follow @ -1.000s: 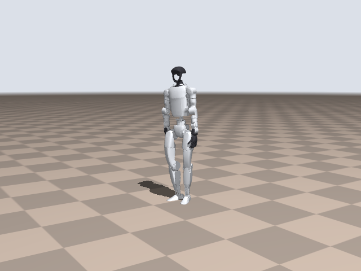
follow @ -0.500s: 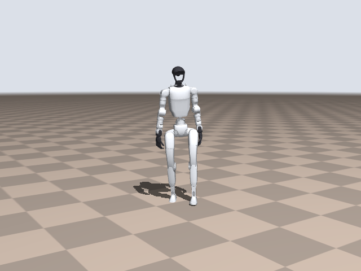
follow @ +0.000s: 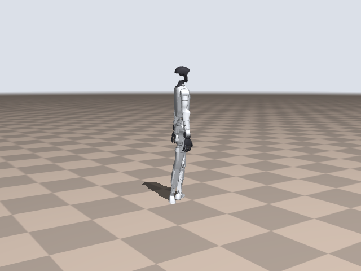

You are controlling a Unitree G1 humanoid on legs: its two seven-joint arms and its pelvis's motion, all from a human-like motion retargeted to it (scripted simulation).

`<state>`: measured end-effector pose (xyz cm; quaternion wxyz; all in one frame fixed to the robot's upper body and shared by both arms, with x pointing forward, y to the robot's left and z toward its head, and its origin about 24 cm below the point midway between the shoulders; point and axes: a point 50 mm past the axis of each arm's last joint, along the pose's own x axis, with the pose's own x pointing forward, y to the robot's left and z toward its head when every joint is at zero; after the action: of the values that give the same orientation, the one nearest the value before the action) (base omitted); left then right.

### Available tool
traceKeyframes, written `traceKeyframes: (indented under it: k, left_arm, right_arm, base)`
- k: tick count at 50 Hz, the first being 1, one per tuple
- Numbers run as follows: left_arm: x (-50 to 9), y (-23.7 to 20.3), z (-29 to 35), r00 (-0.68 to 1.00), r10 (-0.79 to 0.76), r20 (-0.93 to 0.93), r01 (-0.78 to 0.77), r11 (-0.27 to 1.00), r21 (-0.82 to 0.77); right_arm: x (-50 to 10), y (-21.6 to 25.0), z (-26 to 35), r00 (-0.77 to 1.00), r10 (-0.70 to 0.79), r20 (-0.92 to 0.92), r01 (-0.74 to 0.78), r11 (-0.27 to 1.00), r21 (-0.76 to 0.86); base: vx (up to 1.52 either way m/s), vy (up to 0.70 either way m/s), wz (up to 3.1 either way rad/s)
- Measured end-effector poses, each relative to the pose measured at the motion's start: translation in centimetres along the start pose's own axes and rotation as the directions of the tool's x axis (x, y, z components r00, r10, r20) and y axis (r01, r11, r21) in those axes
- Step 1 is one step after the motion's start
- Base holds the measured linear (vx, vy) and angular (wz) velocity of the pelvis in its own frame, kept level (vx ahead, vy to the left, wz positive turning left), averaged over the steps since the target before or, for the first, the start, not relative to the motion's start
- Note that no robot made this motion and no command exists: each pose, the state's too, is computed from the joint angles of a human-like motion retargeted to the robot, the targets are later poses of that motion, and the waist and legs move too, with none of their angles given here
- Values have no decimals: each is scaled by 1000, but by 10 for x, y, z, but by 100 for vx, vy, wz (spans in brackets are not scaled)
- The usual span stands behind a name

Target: Upper body actions

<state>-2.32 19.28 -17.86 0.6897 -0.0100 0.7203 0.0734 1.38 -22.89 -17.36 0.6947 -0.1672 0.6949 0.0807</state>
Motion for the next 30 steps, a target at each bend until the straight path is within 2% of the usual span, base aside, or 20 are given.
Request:
traceKeyframes:
  k: [5, 8, 18, 24, 30]
  left_arm:
    - [-3, -21, -36, 993, -56, -105, 30, 971, -236]
    - [-3, -27, -37, 990, -73, -124, 36, 960, -279]
    - [0, -20, 3, 996, -88, 1, 88, 996, -34]
    - [-1, -17, 38, 989, -91, 113, 88, 996, 34]
    - [-1, -14, 45, 988, -103, 114, 92, 991, 98]
  right_arm:
    - [0, -4, 0, 1000, -15, 15, 15, 1000, -18]
    - [0, 0, 5, 1000, 4, 29, -5, 1000, 22]
    - [0, 9, -12, 999, 30, -13, -30, 999, 46]
    - [0, 4, 7, 998, 3, 57, -2, 1000, -22]
    - [0, 3, 15, 995, -9, 97, 14, 999, -45]
  base:
    - [43, 35, 67]
    - [21, 20, 165]
    - [30, 7, 186]
    - [6, -16, 133]
    - [9, -20, 134]
